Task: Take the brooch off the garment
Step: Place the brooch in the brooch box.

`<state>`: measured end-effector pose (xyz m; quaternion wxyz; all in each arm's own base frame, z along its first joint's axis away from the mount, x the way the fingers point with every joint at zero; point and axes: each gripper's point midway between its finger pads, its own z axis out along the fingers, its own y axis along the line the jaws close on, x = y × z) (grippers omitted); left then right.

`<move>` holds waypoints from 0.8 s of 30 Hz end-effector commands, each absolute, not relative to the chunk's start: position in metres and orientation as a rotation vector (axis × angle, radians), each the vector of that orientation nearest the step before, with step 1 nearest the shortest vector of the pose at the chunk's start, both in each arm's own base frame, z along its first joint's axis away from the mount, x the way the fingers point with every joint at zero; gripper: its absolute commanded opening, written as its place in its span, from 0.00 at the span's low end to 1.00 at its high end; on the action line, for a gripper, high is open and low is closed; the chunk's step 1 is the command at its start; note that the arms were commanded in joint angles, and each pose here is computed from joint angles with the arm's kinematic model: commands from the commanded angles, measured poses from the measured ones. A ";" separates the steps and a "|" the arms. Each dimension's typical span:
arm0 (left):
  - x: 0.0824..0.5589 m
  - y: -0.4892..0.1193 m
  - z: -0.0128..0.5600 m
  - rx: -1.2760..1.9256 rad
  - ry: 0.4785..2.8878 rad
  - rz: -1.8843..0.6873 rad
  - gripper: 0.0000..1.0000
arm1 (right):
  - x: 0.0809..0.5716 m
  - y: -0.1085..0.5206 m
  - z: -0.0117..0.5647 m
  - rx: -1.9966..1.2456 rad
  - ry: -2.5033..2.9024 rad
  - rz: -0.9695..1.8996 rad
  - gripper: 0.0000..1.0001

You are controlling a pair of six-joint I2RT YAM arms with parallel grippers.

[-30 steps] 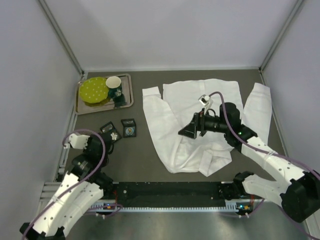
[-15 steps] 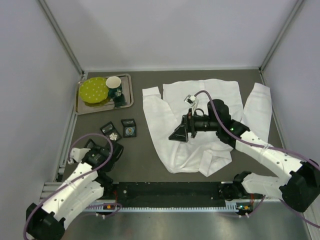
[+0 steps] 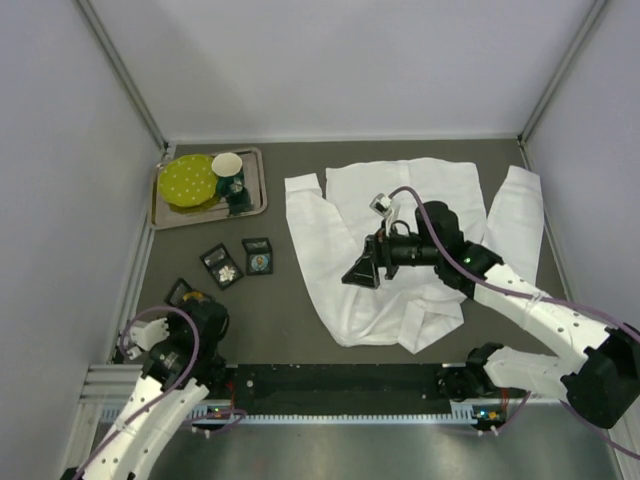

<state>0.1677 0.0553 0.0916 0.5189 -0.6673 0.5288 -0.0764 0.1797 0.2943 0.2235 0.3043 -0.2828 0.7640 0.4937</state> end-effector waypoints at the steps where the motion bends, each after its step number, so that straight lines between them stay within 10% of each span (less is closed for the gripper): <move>1: 0.179 0.053 0.087 -1.591 1.152 -0.329 0.00 | 0.184 0.289 0.254 -0.784 1.919 1.224 0.82; 24: 0.171 0.063 0.063 -1.681 1.167 -0.116 0.00 | 0.187 0.290 0.244 -0.825 1.950 1.105 0.82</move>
